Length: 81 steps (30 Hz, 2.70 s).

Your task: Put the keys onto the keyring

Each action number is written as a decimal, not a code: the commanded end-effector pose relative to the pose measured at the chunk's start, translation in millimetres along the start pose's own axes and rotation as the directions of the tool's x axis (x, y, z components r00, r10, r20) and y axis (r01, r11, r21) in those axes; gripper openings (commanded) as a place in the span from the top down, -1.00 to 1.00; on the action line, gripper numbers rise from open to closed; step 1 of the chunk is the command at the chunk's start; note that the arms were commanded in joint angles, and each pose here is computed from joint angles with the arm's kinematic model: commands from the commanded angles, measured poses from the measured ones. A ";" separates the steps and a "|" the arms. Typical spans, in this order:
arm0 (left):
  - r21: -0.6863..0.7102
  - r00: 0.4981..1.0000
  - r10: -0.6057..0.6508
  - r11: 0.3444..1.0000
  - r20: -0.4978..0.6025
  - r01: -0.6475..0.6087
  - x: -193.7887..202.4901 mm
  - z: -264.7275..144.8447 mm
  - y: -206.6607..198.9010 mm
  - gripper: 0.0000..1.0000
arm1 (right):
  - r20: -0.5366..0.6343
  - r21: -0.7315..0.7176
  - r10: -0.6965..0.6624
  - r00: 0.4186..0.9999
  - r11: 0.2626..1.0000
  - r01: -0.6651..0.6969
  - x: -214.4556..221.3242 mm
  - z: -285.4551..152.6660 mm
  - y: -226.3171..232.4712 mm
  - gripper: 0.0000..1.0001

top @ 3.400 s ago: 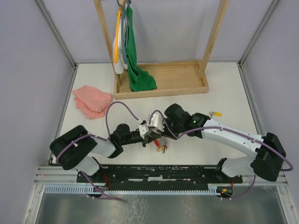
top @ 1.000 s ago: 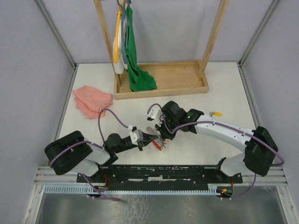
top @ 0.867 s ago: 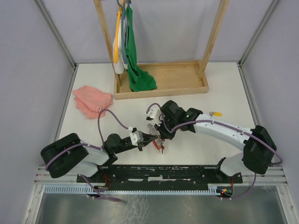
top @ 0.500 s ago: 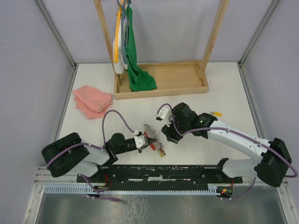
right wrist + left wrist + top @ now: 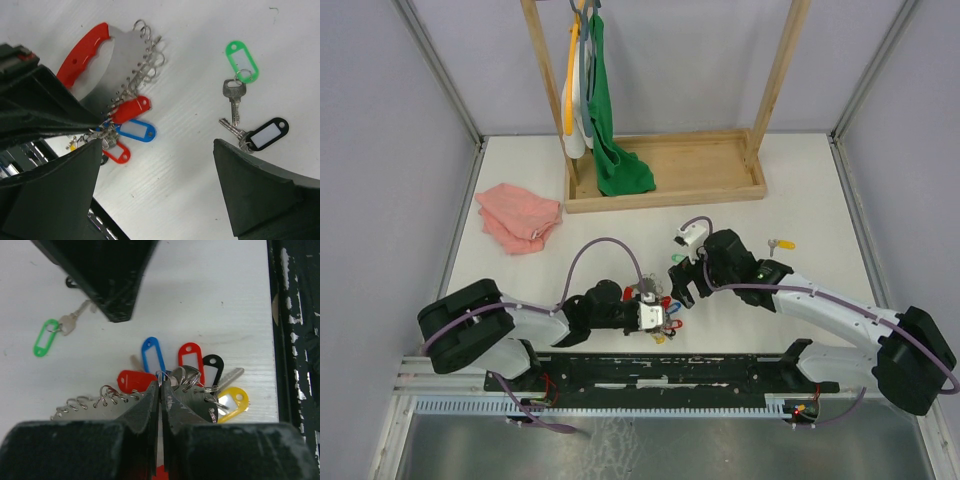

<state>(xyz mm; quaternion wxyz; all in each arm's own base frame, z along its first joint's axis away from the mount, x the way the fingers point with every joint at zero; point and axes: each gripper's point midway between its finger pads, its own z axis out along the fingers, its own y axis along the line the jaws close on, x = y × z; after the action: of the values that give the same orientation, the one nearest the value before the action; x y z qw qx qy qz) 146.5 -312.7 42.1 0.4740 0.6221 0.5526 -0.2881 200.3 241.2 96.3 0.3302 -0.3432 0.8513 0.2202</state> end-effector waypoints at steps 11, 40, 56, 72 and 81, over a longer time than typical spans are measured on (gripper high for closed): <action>-0.135 0.979 -0.203 0.970 0.023 0.204 -30.1 -13.5 10.5 0.00 | 0.155 0.038 0.048 0.987 0.998 -0.055 -32.6 4.4 -10.2 -1.00; -0.364 0.561 -0.809 0.475 0.178 0.801 14.8 -22.4 47.3 0.22 | -0.154 -0.151 0.281 0.947 0.941 -0.303 12.5 69.0 46.1 -0.14; -0.376 0.491 -0.845 0.393 0.212 0.839 43.4 -17.4 50.0 0.25 | -0.100 -0.238 0.289 0.952 0.922 -0.305 -11.9 79.3 64.7 0.26; -0.375 0.578 -0.809 0.505 0.108 0.777 8.1 -27.9 43.0 0.18 | -0.012 0.037 0.175 0.984 0.984 -0.174 -7.6 41.5 11.9 0.15; -0.482 0.663 -0.746 0.604 -0.061 0.635 5.3 -15.3 36.8 0.19 | 0.095 0.191 0.154 0.983 0.967 -0.170 4.9 17.0 -20.8 0.10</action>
<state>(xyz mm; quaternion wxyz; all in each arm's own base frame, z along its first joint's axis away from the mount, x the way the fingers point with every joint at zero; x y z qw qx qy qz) 172.0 -294.3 54.7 0.3584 0.2362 0.8510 -0.3026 209.8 253.8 77.0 0.3392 -0.2441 0.8834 0.2120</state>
